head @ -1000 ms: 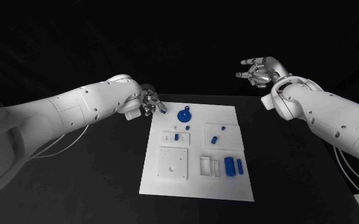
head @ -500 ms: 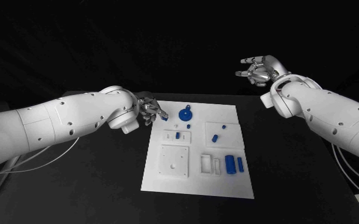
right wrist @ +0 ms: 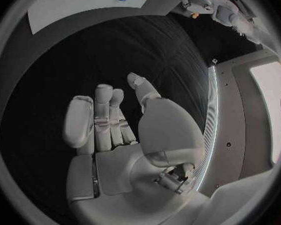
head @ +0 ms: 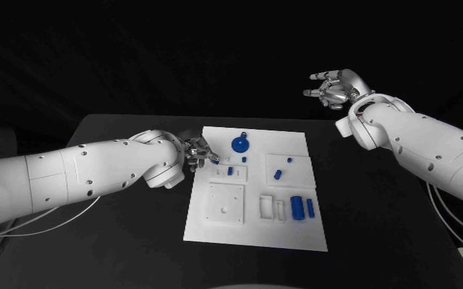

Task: Assemble the parts on the task board

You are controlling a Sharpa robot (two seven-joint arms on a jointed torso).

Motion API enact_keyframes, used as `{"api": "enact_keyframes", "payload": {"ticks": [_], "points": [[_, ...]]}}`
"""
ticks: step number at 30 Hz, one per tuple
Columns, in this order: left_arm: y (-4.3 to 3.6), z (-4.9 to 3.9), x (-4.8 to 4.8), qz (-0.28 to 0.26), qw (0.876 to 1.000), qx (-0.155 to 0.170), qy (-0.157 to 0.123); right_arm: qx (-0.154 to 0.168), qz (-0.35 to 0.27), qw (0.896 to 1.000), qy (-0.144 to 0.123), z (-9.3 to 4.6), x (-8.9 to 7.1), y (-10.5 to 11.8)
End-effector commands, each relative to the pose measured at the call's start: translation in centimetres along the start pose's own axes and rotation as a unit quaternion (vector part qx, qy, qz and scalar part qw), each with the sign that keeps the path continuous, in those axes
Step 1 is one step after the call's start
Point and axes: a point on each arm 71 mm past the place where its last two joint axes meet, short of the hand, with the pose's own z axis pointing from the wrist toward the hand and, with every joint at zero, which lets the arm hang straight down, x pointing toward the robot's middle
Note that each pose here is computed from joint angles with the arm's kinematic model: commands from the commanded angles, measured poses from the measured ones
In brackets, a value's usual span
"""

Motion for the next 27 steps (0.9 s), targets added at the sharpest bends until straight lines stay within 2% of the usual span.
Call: {"api": "enact_keyframes", "payload": {"ticks": [1, 3, 9, 27], "points": [[-0.14, -0.02, 0.25, 0.005, 0.999, 0.006, -0.047, -0.003, -0.001, 1.0, 0.008, 0.0, 0.2, 0.0], [-0.08, 0.06, 0.89, 0.007, 0.999, 0.006, -0.05, -0.002, -0.001, 1.0, 0.009, -0.1, 0.2, 0.0], [0.05, 0.33, 1.91, 0.017, 0.999, -0.003, -0.045, -0.002, -0.001, 1.0, 0.01, -0.1, 0.3, -0.1], [0.91, 1.12, 3.35, 0.041, 0.998, -0.023, -0.035, -0.002, 0.0, 1.0, 0.01, -0.1, 0.4, 0.0]]}}
